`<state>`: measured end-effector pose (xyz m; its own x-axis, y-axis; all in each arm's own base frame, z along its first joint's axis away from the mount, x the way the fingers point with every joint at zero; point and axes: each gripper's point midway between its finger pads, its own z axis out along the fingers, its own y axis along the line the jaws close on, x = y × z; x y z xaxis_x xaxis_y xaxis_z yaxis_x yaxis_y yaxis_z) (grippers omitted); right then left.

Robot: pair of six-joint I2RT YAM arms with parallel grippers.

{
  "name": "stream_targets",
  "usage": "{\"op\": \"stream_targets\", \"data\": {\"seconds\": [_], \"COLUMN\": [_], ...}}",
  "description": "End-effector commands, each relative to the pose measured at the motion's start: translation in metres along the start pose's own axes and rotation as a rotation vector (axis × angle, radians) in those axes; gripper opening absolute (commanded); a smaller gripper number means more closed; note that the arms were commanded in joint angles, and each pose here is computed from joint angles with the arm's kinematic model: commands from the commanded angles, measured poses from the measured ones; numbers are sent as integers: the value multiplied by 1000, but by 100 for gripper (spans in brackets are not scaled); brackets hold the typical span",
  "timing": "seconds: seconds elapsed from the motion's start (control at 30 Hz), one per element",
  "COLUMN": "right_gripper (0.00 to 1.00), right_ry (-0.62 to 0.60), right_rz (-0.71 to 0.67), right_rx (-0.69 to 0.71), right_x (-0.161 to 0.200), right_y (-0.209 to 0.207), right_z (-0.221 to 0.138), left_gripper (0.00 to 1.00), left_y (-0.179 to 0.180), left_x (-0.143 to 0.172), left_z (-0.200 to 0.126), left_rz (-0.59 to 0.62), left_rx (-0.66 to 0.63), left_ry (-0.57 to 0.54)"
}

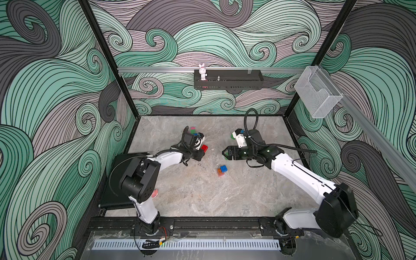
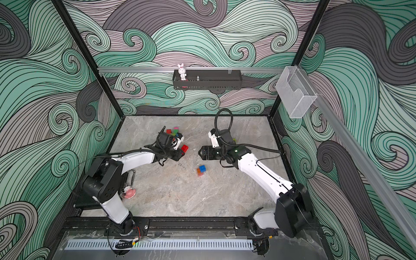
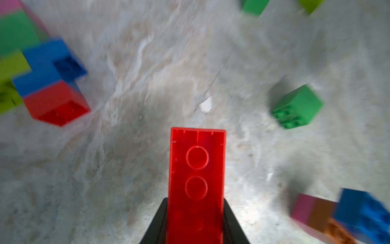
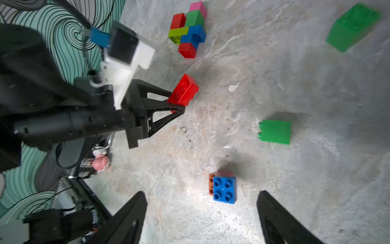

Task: Assemble the number 4 with lego
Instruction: Pick up the lego brick from the center of the board.

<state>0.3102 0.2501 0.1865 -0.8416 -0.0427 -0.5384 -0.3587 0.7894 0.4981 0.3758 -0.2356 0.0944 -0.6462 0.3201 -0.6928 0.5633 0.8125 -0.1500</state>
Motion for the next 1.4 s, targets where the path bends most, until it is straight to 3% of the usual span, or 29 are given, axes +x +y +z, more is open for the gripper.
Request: {"op": "stream_targets", "data": {"seconds": [0.0, 0.13, 0.27, 0.43, 0.67, 0.9, 1.0, 1.03, 1.13, 1.17, 1.27, 1.37], "right_gripper": [79, 76, 74, 55, 31, 11, 7, 6, 4, 3, 2, 2], "right_ry": [73, 60, 78, 59, 71, 30, 10, 1, -19, -20, 4, 83], "right_rz": [91, 136, 136, 153, 120, -19, -88, -105, -147, -172, -320, -498], "right_rx": [-141, -170, -327, -273, -318, -346, -359, -353, -290, -258, -140, -21], "right_x": [-3, -21, -35, -40, -36, -43, -46, -47, -51, -50, -43, -24], "right_y": [23, 25, 50, 39, 43, 48, 52, 51, 43, 39, 33, 30], "right_z": [-1, 8, 15, 25, 30, 32, 31, 32, 37, 39, 49, 67], "left_gripper": [7, 3, 1, 0, 0, 2, 13, 21, 67, 75, 90, 93], "left_y": [-43, -71, -85, -89, -95, -96, -90, -86, -64, -55, -23, 21], "left_x": [-44, -50, -53, -55, -61, -61, -62, -62, -68, -69, -70, -58], "left_z": [-29, -51, -60, -62, -72, -80, -84, -86, -98, -105, -132, -158], "left_rz": [177, 306, 373, 378, 376, 355, 308, 288, 167, 119, -36, -224], "left_rx": [102, 125, 128, 130, 155, 166, 134, 117, 7, -21, -148, -331], "left_ry": [-226, -353, -364, -378, -406, -416, -407, -408, -433, -454, -545, -546]}}
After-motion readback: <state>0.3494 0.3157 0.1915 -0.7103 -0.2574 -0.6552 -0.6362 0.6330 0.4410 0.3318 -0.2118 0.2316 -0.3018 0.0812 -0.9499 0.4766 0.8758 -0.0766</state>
